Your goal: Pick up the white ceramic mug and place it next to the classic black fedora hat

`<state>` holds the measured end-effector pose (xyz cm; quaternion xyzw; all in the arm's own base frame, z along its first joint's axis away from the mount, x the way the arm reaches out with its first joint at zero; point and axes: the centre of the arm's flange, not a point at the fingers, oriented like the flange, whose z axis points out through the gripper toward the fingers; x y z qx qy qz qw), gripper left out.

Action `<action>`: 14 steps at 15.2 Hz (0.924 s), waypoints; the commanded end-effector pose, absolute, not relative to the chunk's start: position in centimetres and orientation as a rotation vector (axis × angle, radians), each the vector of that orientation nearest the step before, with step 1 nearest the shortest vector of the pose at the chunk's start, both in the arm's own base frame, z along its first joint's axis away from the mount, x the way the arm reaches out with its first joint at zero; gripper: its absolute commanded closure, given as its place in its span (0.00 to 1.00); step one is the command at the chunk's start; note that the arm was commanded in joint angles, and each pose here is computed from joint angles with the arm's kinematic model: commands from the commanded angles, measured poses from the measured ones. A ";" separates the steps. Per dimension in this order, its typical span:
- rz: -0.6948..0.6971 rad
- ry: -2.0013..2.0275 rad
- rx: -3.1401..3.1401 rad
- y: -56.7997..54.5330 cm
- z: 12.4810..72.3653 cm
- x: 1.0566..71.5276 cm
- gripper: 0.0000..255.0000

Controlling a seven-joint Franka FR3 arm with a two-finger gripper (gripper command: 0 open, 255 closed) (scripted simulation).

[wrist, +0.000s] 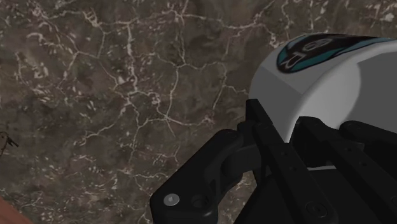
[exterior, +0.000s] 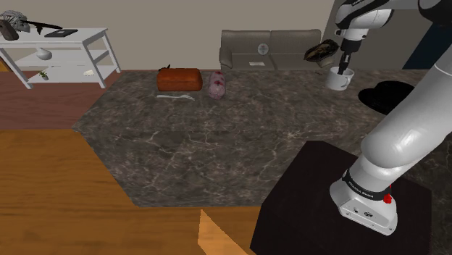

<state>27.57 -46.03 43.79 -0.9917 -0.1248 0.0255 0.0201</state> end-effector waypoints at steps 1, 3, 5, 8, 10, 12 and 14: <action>0.079 -0.387 -3.077 -46.1 42.7 27.6 1.00; 0.079 -0.387 -3.077 -46.1 41.6 27.6 1.00; 0.079 -0.387 -3.077 -46.1 40.6 27.6 1.00; 0.079 -0.387 -3.077 -46.1 39.0 27.6 1.00; 0.079 -0.387 -3.077 -46.1 37.9 27.6 1.00; 0.079 -0.387 -3.077 -46.1 36.9 27.6 1.00; 0.079 -0.387 -3.077 -46.1 35.8 27.6 1.00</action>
